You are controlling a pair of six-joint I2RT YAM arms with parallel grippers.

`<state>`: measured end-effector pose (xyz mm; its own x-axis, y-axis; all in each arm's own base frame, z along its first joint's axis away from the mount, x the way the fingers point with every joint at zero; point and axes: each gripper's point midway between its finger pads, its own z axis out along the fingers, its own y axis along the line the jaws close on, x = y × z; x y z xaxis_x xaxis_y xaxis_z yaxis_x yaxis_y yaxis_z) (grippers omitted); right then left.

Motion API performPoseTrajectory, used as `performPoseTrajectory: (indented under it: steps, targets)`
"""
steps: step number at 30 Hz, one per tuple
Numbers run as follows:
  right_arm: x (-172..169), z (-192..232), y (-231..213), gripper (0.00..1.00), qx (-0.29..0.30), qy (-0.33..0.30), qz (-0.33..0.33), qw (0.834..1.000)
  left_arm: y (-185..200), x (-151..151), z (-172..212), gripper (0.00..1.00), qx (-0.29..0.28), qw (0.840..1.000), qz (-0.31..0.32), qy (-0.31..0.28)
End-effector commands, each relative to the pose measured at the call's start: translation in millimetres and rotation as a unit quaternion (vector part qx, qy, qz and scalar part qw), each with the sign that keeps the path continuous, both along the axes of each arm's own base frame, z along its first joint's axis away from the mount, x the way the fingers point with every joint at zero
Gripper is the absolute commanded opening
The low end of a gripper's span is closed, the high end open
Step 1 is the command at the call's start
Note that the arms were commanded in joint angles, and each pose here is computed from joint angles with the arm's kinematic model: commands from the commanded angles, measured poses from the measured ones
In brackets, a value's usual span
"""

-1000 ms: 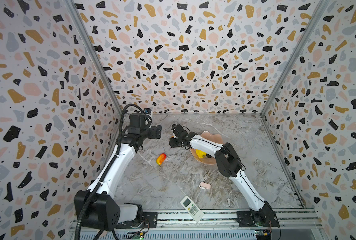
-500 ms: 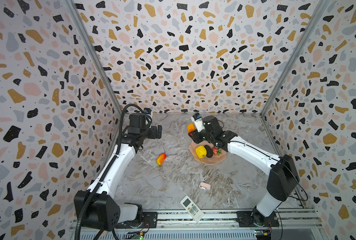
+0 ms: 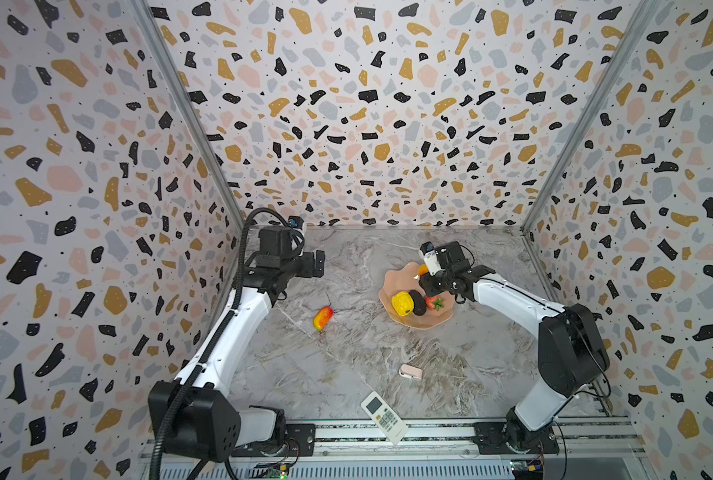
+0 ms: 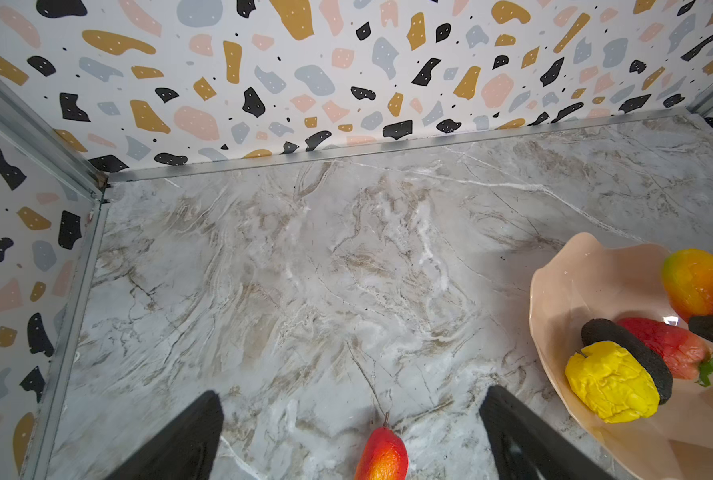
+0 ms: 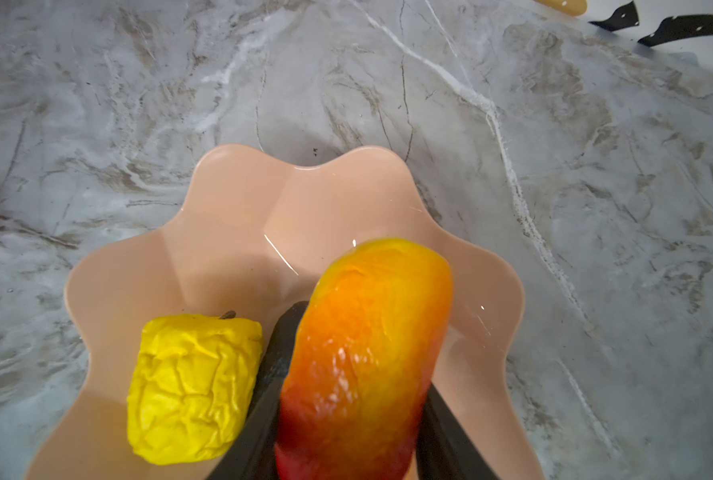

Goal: Place and organize the fake fruits in the fruit bowl
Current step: 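Lift the mango over the pink bowl and release it beside the strawberry, then reach the right gripper to the second mango on the table and grasp it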

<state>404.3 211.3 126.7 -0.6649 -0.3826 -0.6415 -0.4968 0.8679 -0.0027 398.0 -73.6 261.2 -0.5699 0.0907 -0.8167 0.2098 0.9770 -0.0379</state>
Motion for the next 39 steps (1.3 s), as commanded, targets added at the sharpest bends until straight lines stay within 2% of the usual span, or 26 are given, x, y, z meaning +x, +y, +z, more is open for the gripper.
performPoseTrajectory:
  steps: [1, 10, 23, 28, 32, 34, 39]
  targets:
    - [1.1, -8.5, -1.8, 0.23, -0.014, 0.010, 0.007, 1.000, -4.3, 5.3, 15.4, 1.00, -0.006, 1.000, -0.005, -0.021]
    - [4.6, -28.8, -1.2, 0.32, -0.018, 0.027, 0.002, 0.999, -4.9, 7.7, 13.4, 1.00, -0.006, 1.000, -0.005, -0.017]
    - [7.7, -16.4, -10.1, 0.71, -0.027, 0.014, -0.009, 0.999, -5.3, 8.0, 13.4, 0.99, -0.005, 1.000, -0.005, -0.017]
    - [9.3, 4.0, -11.6, 0.80, -0.030, 0.000, -0.012, 0.999, -5.1, 7.5, 13.2, 1.00, -0.004, 1.000, -0.005, -0.017]
    - [9.2, 41.5, -0.2, 0.89, -0.030, -0.034, 0.003, 0.999, -4.4, 6.6, 13.9, 1.00, -0.002, 1.000, -0.005, -0.017]
    - [6.8, 61.0, 13.9, 0.99, -0.027, -0.056, 0.023, 0.998, -4.1, 6.6, 14.1, 1.00, -0.001, 1.000, -0.005, -0.018]
    - [-13.7, 94.4, 76.5, 0.99, 0.016, -0.089, 0.114, 0.989, -3.5, 5.1, 14.7, 0.99, 0.000, 1.000, -0.004, -0.019]
